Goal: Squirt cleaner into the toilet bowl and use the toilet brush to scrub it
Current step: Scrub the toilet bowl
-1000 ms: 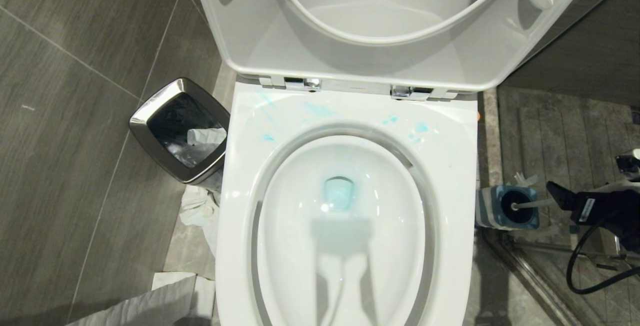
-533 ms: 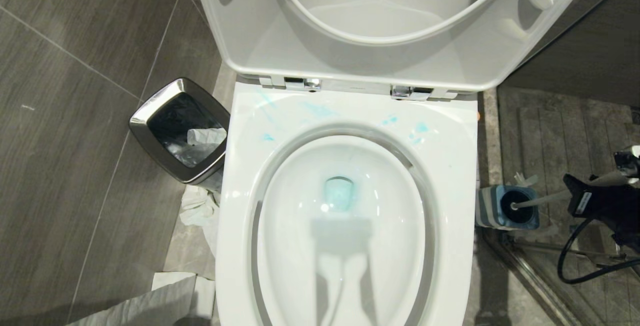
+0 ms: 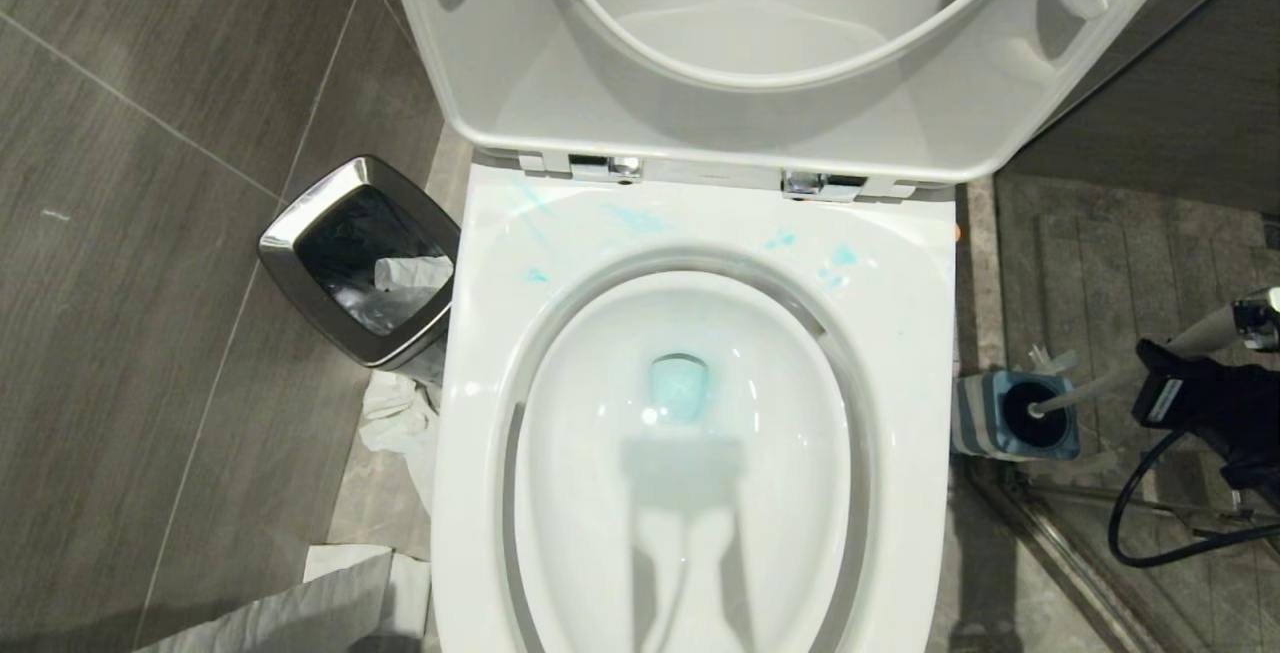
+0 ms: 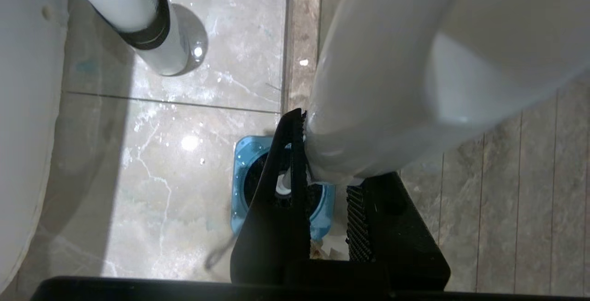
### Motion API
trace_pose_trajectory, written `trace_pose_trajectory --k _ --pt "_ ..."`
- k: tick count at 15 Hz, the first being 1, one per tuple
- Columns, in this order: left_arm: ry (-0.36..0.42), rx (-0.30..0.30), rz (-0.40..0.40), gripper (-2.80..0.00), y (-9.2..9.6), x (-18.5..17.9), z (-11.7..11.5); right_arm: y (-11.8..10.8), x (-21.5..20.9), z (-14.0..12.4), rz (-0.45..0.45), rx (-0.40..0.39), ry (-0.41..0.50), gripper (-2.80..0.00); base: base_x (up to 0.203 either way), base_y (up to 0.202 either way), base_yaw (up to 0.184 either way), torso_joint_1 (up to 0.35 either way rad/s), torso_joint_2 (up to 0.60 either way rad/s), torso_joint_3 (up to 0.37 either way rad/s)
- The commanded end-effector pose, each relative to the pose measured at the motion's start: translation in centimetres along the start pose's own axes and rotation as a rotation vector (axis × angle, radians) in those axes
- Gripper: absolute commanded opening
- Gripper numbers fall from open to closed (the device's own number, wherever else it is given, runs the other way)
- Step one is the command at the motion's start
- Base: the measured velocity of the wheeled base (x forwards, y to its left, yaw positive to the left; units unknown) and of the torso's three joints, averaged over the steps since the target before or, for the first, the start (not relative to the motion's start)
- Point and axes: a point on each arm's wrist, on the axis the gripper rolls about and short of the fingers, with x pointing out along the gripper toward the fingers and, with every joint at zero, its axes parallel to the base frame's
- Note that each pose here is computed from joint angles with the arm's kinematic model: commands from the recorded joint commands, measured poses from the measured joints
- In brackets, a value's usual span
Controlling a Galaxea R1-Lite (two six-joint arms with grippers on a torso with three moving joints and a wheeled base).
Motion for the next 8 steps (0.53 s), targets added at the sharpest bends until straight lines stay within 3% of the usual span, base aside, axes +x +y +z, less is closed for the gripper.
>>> trace_pose_trajectory --k 1,8 --pt "0.003 0.000 0.000 -2.80 0.0 0.0 0.0 -0.1 -0.9 0.7 -0.002 -0.012 -0.033 -2.80 0.000 0.000 0.000 0.000 0.00 0.000" --pt "0.003 0.000 0.000 -2.80 0.0 0.0 0.0 -0.3 -4.6 2.8 -0.007 -0.020 -0.127 -2.80 0.000 0.000 0.000 0.000 0.00 0.000"
